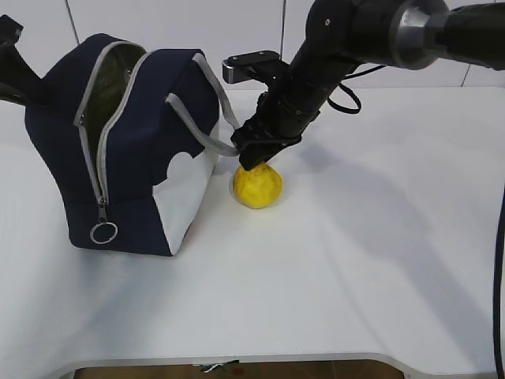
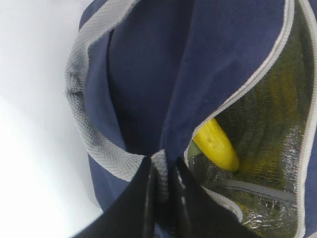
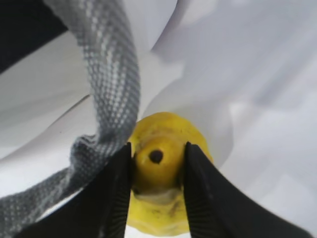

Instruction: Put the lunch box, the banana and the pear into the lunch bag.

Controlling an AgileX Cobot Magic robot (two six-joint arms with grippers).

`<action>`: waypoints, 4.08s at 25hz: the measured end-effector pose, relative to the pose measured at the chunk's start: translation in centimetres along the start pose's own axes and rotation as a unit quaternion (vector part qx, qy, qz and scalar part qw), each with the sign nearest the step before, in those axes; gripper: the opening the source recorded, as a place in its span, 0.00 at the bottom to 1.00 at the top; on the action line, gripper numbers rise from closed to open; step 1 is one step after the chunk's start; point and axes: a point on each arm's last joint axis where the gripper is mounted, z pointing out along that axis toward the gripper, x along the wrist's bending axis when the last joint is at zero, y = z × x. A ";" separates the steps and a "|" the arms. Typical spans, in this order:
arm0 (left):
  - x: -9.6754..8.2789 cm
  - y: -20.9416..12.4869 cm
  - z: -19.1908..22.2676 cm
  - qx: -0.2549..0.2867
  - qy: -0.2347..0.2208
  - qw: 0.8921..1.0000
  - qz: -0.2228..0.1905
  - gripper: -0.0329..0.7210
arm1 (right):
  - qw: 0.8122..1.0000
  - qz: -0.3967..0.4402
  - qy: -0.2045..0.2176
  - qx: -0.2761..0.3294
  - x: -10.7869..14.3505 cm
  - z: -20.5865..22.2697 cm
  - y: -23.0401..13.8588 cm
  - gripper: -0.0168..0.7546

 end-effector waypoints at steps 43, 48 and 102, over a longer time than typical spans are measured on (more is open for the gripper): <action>-0.1 -0.1 0.0 0.005 -0.006 1.000 -0.002 0.08 | 0.924 -0.014 0.262 -0.277 7.0 -14.2 7.9 0.35; -0.2 -0.1 0.0 0.005 -0.009 1.000 -0.003 0.08 | 0.917 0.017 0.280 -0.282 5.8 -10.4 8.3 0.35; -0.4 -0.1 0.0 0.008 -0.024 1.000 -0.009 0.08 | 0.984 0.097 0.101 -0.106 4.8 -9.4 7.2 0.74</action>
